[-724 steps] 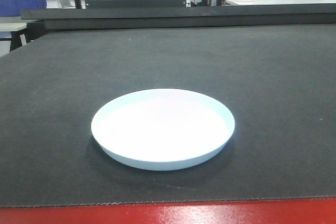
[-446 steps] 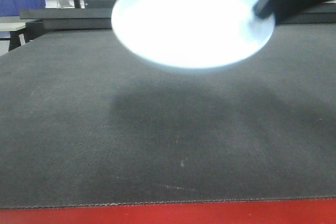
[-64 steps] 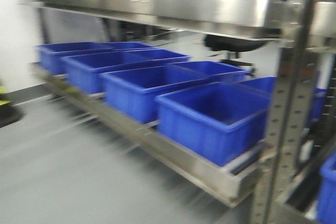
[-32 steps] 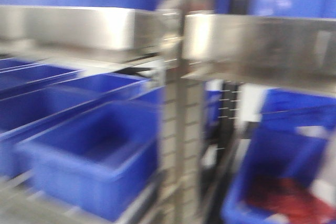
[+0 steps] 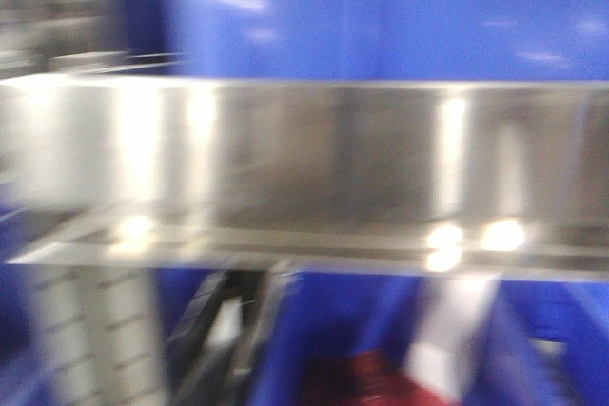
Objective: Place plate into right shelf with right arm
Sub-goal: 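Approach the shelf rack, holding the plate in the right gripper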
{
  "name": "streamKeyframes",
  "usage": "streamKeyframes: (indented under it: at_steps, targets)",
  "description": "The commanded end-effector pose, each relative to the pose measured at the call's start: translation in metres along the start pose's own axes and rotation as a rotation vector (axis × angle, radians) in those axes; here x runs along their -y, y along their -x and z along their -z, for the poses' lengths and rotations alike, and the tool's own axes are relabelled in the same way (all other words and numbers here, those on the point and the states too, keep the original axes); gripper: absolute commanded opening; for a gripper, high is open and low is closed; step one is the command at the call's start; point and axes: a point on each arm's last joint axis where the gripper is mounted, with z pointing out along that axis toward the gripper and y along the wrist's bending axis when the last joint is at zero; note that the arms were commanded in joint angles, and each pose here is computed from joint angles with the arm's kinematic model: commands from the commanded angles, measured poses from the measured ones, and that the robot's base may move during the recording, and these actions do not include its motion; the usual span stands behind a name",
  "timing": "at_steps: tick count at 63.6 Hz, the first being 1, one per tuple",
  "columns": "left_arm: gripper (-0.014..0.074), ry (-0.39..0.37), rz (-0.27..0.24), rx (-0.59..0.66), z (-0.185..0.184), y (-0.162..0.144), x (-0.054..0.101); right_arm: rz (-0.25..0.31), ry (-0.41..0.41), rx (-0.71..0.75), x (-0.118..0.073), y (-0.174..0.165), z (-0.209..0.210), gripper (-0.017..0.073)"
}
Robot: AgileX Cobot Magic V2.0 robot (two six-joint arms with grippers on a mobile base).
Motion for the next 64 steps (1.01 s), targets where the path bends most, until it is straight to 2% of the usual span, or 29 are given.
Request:
streamKeyframes:
  at_steps: [1, 64]
  targets:
    - [-0.0047, -0.010, 0.006, 0.085, 0.0002, 0.0052, 0.0006, 0.004, -0.015, 0.102, -0.0002, 0.0154, -0.0010, 0.0056]
    - [-0.0047, -0.021, 0.005, 0.080, 0.0000, 0.0048, 0.0012, 0.004, -0.014, 0.092, -0.0002, 0.0145, -0.0017, 0.0056]
